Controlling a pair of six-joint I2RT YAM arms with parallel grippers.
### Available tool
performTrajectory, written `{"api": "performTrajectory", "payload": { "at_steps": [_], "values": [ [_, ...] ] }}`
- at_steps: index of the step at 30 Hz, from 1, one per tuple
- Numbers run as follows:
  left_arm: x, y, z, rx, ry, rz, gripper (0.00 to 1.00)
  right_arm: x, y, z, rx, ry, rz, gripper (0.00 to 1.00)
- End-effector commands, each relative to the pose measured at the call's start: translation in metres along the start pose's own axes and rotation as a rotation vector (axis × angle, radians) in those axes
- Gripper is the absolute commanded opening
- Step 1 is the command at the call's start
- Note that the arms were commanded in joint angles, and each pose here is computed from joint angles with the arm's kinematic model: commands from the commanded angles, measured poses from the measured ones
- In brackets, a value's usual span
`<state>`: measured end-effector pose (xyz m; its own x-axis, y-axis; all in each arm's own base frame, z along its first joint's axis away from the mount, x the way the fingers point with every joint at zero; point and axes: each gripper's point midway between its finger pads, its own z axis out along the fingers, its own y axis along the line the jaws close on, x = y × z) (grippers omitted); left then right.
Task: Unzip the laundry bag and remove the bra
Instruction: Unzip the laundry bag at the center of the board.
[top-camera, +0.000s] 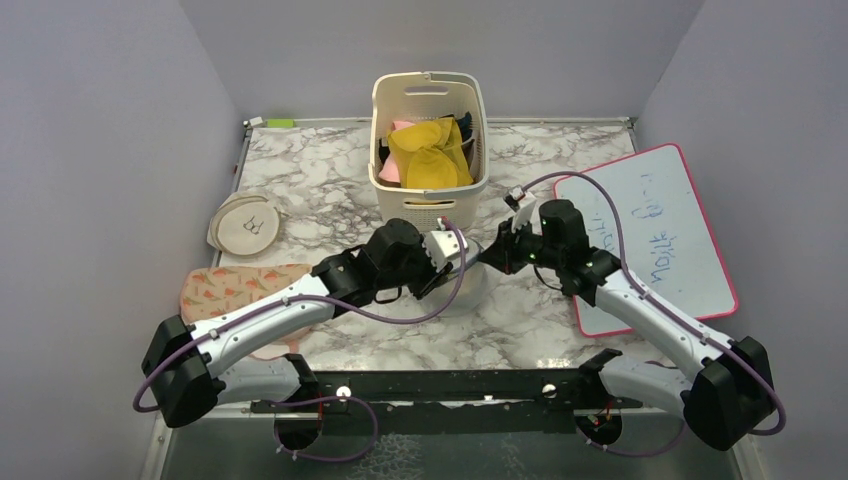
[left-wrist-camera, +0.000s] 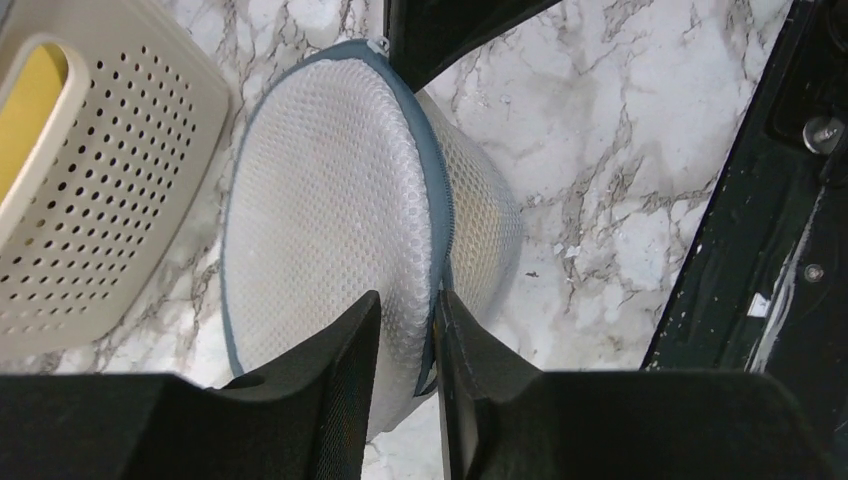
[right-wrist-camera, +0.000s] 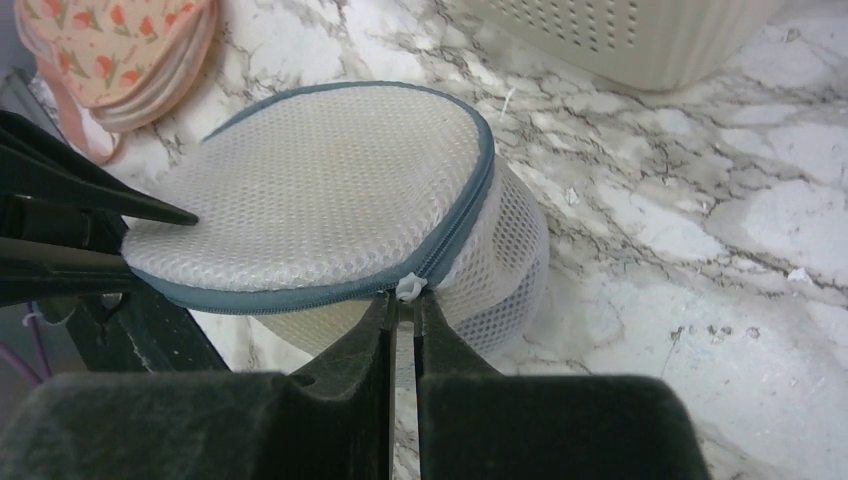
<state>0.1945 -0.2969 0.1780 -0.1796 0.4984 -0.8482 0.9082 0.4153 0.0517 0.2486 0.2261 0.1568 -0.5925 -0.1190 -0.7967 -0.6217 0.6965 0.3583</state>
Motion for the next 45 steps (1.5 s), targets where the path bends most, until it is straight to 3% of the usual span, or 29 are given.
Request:
{"api": "performTrajectory", "payload": {
  "at_steps": [1,7,14,29,45],
  "values": [
    [-0.005,-0.009,0.009,0.031,-0.013,-0.126,0.23,-0.018,0.024,-0.006,-0.142,-0.077,-0.089,0.01],
    [-0.024,-0.007,0.021,0.034,-0.063,-0.165,0.44,-0.013,0.033,-0.005,-0.201,-0.044,-0.086,0.01],
    [-0.048,-0.002,0.037,0.031,-0.116,-0.173,0.45,-0.011,0.041,-0.005,-0.255,-0.039,-0.08,0.01],
    [-0.045,0.006,0.035,0.003,-0.087,-0.091,0.0,-0.016,0.039,-0.005,-0.231,-0.03,-0.063,0.01],
    [-0.049,0.007,-0.011,-0.026,-0.152,0.04,0.0,-0.022,0.006,0.0,-0.069,-0.045,0.049,0.01]
  ]
}}
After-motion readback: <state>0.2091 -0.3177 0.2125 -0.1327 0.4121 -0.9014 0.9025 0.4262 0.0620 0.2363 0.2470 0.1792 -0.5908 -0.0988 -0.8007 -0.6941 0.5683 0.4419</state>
